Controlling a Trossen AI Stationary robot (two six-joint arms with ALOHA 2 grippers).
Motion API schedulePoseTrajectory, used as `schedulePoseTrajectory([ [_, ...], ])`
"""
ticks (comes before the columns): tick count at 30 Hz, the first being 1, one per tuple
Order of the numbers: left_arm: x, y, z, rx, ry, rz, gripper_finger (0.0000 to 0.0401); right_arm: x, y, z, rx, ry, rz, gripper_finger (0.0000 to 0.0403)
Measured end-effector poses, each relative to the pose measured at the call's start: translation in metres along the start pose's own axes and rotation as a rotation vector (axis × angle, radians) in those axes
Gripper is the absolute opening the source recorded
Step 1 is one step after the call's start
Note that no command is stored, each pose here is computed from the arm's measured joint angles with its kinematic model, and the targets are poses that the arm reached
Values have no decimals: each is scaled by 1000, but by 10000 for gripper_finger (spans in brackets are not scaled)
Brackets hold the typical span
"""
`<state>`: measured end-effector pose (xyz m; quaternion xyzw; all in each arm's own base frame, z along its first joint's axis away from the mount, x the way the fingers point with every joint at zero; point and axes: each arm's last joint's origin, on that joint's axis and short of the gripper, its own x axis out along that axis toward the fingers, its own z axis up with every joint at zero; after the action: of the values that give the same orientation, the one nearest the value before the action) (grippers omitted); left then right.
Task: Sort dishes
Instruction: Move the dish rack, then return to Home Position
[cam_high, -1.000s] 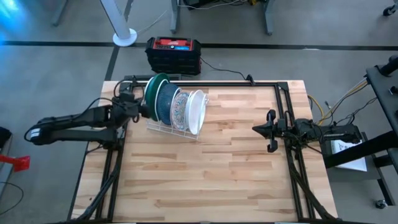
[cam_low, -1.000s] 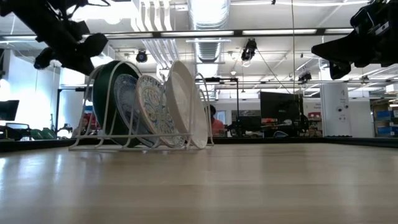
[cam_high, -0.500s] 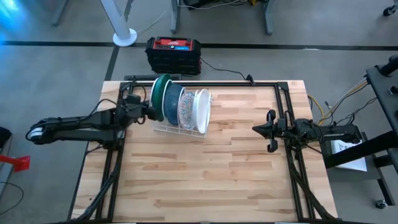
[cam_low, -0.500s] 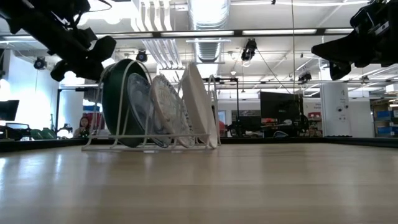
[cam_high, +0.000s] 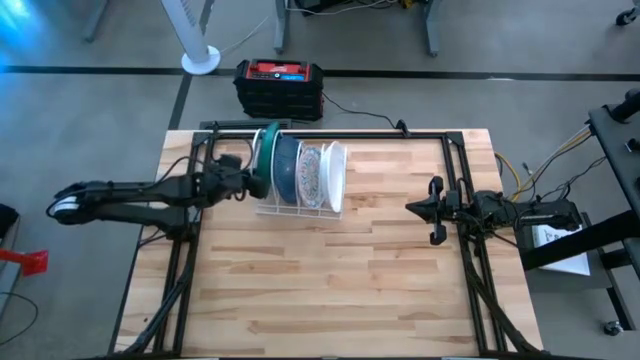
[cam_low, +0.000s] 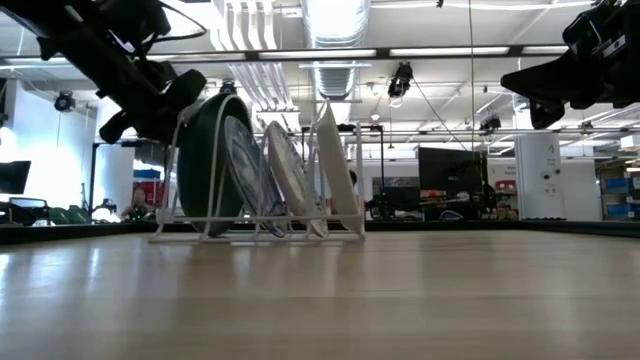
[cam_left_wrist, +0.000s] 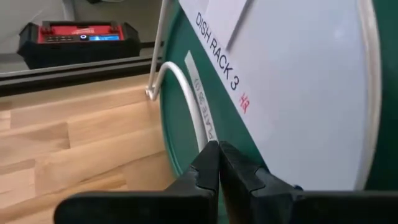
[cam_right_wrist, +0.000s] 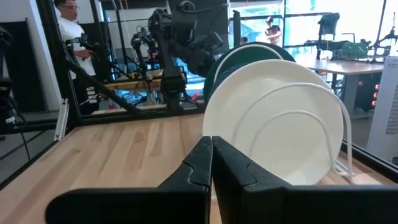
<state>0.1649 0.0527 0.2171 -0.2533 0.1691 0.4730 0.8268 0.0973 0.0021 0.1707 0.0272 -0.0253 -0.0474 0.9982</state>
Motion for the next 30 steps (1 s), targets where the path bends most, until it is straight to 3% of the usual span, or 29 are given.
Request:
schedulePoseTrajectory([
  [13, -24, -12, 34, 121, 102, 119, 0, 0, 0, 0, 2, 0, 0, 0],
  [17, -41, -15, 46, 201, 21, 89, 0, 0, 0, -1, 1, 8, -1, 0],
  [23, -64, -4, 56, 223, -109, 57, 0, 0, 0, -1, 0, 14, -1, 0],
  [27, -73, 14, 54, 209, -221, 150, 0, 0, 0, -1, -1, 14, -1, 0],
  [30, -77, 28, 51, 206, -344, 309, 0, 0, 0, -1, -5, 14, -1, 0],
])
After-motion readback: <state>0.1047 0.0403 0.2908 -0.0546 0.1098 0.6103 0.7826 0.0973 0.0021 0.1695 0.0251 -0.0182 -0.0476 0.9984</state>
